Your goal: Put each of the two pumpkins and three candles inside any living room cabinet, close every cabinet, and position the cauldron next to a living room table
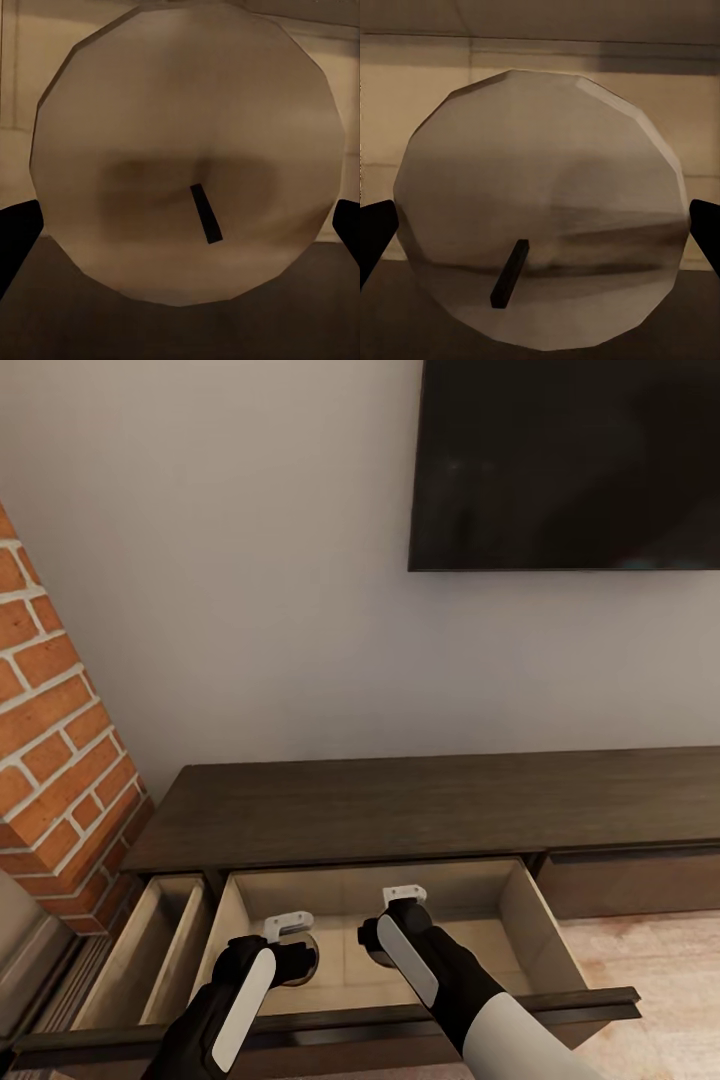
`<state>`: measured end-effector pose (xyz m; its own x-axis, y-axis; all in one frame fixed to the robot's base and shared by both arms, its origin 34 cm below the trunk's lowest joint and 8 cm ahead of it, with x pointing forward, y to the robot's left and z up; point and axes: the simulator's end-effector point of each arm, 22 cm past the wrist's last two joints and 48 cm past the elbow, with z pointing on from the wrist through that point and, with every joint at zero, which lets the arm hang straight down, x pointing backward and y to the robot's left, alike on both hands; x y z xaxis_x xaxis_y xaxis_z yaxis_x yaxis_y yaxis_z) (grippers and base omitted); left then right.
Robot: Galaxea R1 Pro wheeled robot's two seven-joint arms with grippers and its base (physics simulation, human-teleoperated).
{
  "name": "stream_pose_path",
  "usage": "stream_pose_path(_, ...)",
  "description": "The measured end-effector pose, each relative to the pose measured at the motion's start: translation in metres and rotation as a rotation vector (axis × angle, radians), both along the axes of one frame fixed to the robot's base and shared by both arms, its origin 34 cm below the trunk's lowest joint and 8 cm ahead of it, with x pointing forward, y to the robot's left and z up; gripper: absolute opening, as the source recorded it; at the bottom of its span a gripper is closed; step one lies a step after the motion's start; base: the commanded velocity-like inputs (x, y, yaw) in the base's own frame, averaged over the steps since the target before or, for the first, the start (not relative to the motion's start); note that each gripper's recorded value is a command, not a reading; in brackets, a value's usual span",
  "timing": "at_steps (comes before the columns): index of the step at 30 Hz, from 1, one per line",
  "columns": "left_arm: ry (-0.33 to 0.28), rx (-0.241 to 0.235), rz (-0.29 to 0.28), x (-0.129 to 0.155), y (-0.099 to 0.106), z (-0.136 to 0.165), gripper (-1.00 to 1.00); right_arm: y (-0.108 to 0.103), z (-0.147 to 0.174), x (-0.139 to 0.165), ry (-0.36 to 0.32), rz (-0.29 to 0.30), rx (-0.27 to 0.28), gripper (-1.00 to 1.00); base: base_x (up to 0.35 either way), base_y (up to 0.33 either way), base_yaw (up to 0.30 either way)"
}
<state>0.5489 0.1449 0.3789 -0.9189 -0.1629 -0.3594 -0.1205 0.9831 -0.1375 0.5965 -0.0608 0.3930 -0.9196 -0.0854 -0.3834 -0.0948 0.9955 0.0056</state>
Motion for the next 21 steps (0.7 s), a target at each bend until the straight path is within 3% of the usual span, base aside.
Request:
stream_pose_path(10, -0.002, 0.0, 0.001, 0.0, 0.0, 0.0, -1.0, 0.0, 0.0, 0.001, -0.004, -0.003, 0.001, -1.0, 0.063, 0.042, 0.0)
stream_pose_path(21, 0.001, 0.0, -0.001, -0.007, 0.0, -0.025, -1.0, 0.0, -0.025, -0.006, -0.004, -0.004, 0.001, -1.0, 0.0, 0.0, 0.0)
